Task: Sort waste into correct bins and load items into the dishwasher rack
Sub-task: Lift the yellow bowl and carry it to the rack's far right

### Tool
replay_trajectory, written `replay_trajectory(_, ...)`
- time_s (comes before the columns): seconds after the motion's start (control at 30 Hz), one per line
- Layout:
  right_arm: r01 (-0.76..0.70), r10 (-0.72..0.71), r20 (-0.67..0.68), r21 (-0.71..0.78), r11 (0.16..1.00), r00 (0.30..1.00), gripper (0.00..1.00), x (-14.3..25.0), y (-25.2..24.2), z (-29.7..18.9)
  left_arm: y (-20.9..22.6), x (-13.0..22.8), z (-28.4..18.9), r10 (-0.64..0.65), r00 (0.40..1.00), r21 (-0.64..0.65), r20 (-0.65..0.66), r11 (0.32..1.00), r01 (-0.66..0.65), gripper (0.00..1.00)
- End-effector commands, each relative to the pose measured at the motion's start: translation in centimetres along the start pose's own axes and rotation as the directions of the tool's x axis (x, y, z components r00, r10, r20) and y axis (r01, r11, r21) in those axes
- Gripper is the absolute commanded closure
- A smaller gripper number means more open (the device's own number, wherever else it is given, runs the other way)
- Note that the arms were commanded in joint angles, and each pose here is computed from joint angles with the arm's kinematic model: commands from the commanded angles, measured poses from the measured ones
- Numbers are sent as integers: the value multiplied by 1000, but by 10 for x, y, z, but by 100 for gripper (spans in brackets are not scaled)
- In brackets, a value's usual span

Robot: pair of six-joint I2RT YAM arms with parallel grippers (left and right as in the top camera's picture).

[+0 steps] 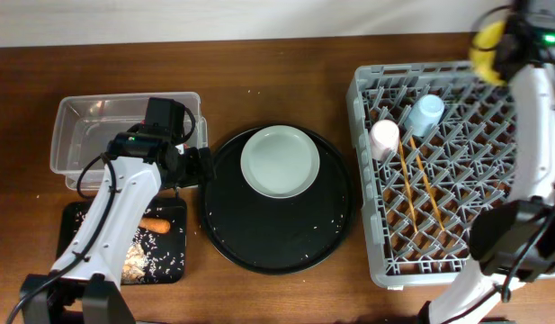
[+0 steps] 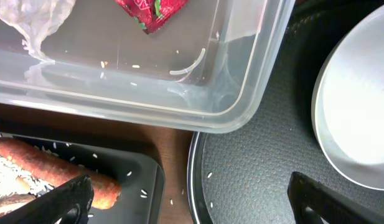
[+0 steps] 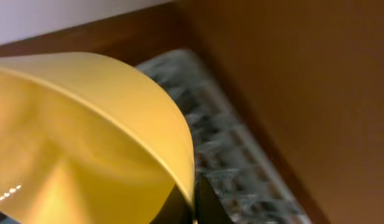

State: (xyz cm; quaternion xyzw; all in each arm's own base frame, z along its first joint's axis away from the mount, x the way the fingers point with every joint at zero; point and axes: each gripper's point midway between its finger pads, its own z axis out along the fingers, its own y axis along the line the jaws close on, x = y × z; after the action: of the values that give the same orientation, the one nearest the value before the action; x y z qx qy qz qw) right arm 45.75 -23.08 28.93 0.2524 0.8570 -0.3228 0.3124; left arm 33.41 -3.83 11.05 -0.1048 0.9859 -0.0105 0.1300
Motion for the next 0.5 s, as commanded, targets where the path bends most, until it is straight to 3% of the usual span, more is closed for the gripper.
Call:
replay_trajectory(0.0, -67, 75, -22, 264, 962, 997, 96, 6, -68, 35, 0, -2, -4, -6, 1000, 5, 15, 1000, 5, 1)
replay_trajectory(0.07, -74, 101, -44, 406, 911, 994, 96, 19, -102, 57, 0, -2, -4, -6, 1000, 5, 15, 1000, 5, 1)
replay_trajectory(0.17, -34, 88, -88, 487, 873, 992, 96, 32, -114, 75, 0, -2, -4, -6, 1000, 5, 15, 1000, 5, 1)
replay_trajectory(0.47, 191, -92, -226, 469, 862, 970, 96, 53, -87, 114, 0, -2, -4, -6, 1000, 5, 15, 1000, 5, 1)
